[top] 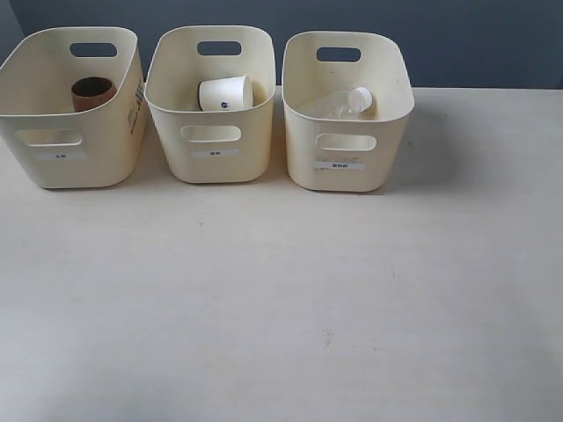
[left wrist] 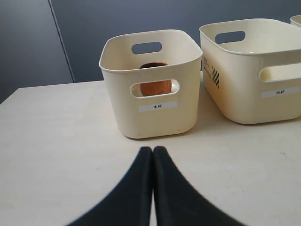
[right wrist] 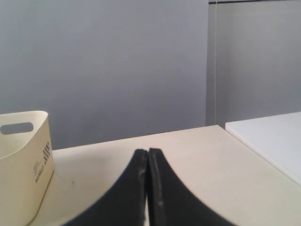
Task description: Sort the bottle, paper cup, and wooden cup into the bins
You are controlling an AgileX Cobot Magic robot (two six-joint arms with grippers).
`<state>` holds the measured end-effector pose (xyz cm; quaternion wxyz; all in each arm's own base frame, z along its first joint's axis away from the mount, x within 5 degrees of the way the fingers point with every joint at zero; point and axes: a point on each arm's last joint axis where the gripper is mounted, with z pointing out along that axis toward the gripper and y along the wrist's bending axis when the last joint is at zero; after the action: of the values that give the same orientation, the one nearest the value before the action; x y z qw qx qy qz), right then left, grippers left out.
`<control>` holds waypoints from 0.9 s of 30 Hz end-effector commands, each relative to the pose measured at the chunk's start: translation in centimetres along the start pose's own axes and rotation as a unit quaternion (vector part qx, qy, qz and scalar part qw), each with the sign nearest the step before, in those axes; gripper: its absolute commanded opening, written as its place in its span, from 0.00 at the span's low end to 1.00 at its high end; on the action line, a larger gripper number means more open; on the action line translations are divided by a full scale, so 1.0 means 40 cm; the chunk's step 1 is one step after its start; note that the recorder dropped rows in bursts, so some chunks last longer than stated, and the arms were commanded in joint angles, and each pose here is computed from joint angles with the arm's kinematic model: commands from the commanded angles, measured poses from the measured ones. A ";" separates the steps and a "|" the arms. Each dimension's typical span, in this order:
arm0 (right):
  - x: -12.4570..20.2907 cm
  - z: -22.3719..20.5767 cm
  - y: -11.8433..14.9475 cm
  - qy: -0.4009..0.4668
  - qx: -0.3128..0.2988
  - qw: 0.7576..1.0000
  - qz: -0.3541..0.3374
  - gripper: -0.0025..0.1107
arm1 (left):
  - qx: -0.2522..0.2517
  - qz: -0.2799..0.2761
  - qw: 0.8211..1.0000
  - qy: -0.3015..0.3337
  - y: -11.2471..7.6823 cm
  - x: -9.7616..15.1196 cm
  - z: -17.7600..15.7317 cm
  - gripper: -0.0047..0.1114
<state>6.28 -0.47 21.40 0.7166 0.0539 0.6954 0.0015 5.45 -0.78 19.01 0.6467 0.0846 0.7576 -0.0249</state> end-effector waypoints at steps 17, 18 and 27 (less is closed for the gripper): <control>0.006 -0.017 -0.002 -0.020 0.002 1.000 -0.003 0.02 | 0.000 0.000 1.000 -0.006 0.000 -0.004 0.000 0.04; 0.006 -0.017 -0.002 -0.020 0.002 1.000 -0.003 0.02 | 0.000 0.000 1.000 -0.006 0.000 -0.004 0.000 0.04; 0.006 -0.017 -0.002 -0.020 0.002 1.000 -0.003 0.02 | 0.000 0.000 1.000 -0.006 0.000 -0.004 0.000 0.04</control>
<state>5.65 -0.44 21.21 0.7287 0.0528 0.6828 0.0001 5.45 -0.78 19.01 0.6467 0.0846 0.7576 -0.0249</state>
